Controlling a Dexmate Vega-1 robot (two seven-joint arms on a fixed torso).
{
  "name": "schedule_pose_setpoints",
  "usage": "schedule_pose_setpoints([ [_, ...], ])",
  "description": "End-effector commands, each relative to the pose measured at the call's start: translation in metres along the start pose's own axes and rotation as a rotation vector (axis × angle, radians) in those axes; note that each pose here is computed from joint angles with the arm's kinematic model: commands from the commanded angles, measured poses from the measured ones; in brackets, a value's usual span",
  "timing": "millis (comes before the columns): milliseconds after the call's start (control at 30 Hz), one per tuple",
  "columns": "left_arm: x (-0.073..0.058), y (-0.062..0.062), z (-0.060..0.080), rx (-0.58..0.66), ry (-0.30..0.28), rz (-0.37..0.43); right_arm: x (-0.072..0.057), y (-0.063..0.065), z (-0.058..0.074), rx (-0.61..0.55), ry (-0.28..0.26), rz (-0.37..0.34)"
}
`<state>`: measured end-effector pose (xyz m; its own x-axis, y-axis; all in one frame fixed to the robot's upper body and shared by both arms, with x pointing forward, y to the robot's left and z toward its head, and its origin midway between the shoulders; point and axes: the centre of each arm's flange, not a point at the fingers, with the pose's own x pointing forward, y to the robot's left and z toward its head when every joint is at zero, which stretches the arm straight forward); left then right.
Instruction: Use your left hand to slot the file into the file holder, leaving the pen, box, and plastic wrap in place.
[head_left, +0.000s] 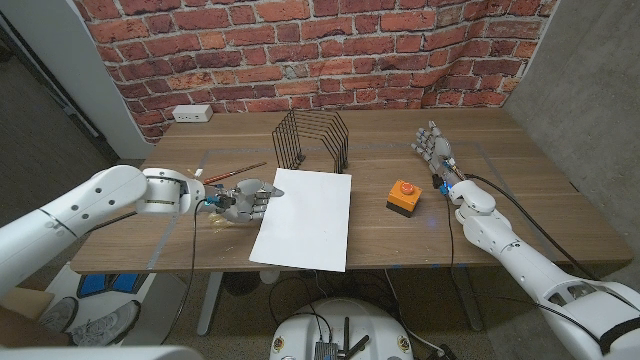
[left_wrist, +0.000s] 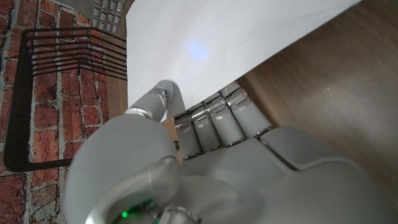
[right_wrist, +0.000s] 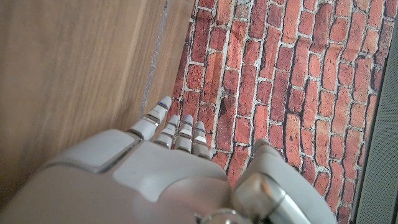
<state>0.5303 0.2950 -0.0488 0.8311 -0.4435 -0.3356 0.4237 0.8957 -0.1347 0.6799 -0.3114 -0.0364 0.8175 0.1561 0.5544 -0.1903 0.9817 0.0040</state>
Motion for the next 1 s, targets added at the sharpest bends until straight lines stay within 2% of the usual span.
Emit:
schedule_pose_setpoints([
  [33,-0.004,-0.002,0.008,0.048,-0.012,0.004,-0.001,-0.002,0.001,0.0,-0.005,0.0],
  [633,-0.019,-0.008,0.022,0.174,-0.034,0.04,-0.005,-0.001,0.002,-0.001,-0.01,0.007],
  [1000,-0.033,-0.015,0.041,0.335,-0.054,0.104,-0.005,0.001,0.003,0.001,-0.014,0.012],
])
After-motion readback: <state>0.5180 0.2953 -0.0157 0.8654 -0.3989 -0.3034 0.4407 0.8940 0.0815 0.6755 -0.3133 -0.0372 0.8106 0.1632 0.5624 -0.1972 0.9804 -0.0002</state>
